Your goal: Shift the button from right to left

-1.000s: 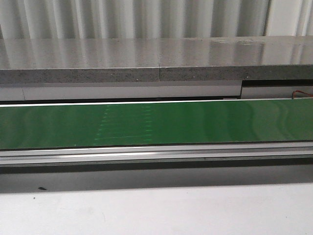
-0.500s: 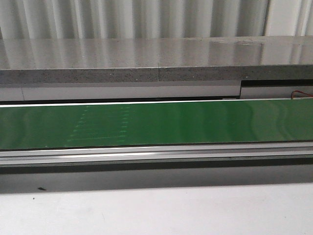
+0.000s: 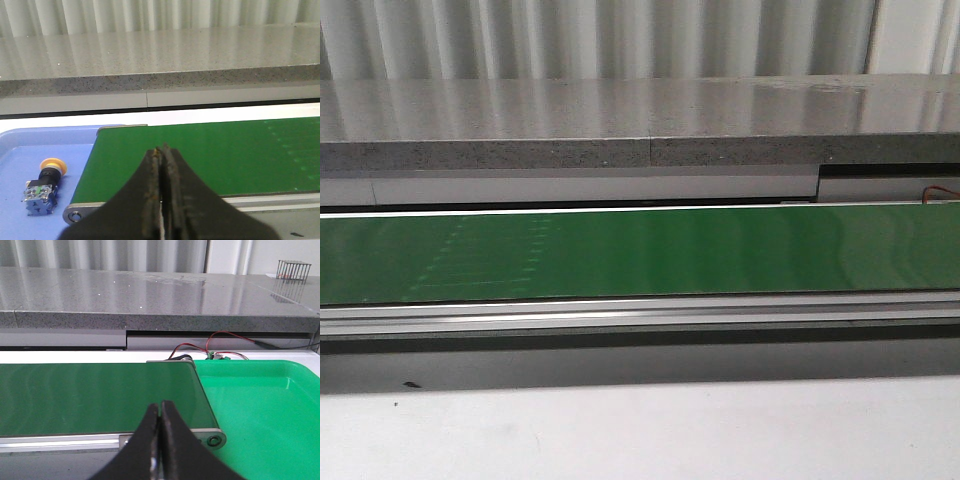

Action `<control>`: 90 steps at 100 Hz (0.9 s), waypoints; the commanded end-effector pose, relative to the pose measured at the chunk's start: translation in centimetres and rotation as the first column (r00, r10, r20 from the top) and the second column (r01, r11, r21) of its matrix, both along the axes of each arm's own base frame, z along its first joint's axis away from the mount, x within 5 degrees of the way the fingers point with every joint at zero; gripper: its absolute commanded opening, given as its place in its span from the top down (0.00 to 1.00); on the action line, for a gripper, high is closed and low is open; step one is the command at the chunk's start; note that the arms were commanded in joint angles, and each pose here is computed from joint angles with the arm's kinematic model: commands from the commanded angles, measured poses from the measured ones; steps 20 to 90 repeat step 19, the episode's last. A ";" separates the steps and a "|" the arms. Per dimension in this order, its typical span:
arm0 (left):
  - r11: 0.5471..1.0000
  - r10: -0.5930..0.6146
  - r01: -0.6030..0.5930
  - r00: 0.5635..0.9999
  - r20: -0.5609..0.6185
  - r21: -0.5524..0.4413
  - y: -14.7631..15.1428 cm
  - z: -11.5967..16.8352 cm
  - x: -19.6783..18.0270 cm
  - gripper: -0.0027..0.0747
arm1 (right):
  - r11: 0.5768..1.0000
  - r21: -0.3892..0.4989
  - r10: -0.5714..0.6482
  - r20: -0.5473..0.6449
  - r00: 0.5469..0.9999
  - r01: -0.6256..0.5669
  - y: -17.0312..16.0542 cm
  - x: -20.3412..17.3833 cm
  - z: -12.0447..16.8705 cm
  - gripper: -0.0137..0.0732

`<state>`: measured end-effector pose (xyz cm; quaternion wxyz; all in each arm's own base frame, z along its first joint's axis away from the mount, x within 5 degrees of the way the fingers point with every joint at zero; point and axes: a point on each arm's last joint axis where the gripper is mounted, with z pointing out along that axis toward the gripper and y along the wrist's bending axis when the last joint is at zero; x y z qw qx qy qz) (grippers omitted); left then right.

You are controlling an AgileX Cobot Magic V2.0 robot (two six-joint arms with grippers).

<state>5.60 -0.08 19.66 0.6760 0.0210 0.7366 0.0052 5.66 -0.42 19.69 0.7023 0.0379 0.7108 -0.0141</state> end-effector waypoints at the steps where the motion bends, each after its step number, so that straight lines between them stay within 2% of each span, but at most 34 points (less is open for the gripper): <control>1: 1.000 -0.010 0.011 0.997 0.074 -0.012 -0.1 -0.4 -0.1 0.99 | 1.000 -0.026 -0.004 0.110 0.994 0.007 0.0 -0.3 1.4 0.92; 90: 1.000 -0.010 0.011 0.997 0.074 -0.012 -0.1 -0.4 -0.1 0.99 | 1.000 -0.026 -0.004 0.110 0.994 0.007 0.0 -0.3 1.4 0.92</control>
